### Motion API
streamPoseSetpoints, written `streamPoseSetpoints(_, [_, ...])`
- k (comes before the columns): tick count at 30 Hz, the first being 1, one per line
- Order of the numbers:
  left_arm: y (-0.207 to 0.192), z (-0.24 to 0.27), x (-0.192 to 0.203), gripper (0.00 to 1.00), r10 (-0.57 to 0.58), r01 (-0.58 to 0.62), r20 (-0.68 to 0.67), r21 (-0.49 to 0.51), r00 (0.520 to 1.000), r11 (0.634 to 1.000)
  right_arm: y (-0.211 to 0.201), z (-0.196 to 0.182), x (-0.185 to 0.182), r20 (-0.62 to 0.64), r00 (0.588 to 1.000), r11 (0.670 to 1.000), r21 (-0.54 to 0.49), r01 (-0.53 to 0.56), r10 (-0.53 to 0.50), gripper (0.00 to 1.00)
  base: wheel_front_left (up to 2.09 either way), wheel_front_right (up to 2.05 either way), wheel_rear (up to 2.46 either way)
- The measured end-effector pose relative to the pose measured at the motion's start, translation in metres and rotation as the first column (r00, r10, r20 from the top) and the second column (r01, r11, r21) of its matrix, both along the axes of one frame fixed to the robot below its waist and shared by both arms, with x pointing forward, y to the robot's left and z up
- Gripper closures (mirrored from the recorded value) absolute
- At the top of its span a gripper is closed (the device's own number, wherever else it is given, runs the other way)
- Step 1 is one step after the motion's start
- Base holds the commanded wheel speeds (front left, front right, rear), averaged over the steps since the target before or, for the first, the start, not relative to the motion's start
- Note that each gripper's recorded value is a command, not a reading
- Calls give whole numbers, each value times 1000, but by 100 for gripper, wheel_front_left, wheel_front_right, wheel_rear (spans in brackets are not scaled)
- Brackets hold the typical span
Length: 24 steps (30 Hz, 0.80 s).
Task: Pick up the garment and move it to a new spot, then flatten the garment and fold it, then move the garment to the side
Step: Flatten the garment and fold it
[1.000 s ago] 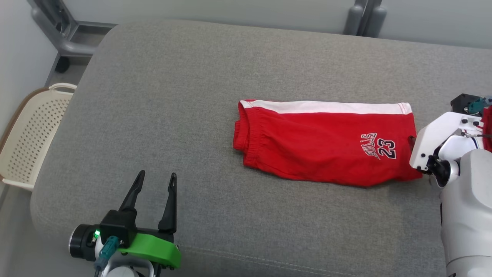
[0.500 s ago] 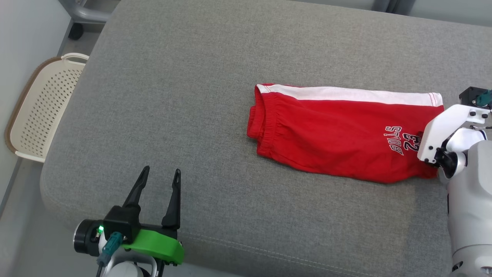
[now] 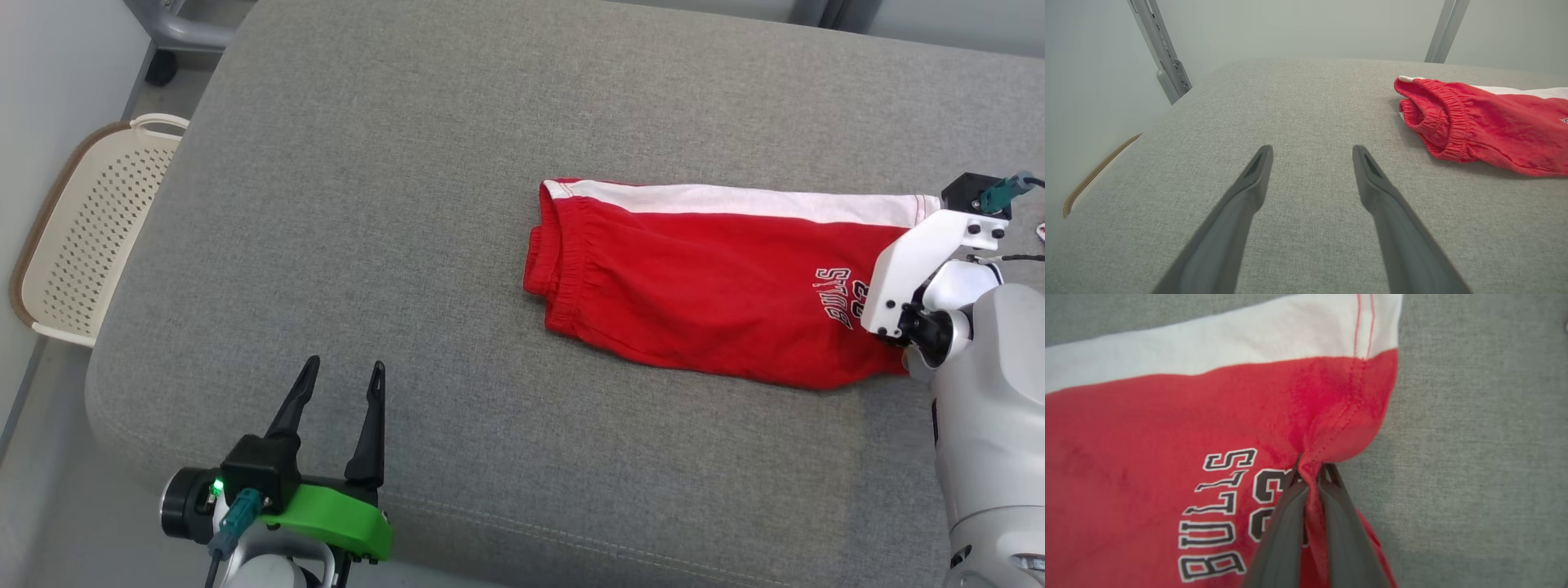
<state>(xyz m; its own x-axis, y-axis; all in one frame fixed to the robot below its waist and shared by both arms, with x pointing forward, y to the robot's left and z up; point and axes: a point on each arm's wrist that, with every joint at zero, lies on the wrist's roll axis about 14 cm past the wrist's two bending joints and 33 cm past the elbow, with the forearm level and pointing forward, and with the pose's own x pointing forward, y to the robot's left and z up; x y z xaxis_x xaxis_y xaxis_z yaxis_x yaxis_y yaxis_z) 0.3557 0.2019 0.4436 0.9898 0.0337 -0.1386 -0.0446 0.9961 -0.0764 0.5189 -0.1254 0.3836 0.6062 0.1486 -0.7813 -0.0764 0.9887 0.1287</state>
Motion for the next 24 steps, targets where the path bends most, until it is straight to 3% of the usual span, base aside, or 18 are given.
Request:
streamPoseSetpoints(17, [-6, 15, -13, 0, -4, 5, 48, -19, 999, 1000, -76, 70, 0, 136, 989, 974, -207, 88, -60, 100, 0, 0, 0])
streamPoseSetpoints(24, [-8, 19, -20, 0, -3, 5, 64, -30, 998, 1000, -51, 98, -2, 188, 982, 980, -194, 43, -5, 100, 0, 0, 0])
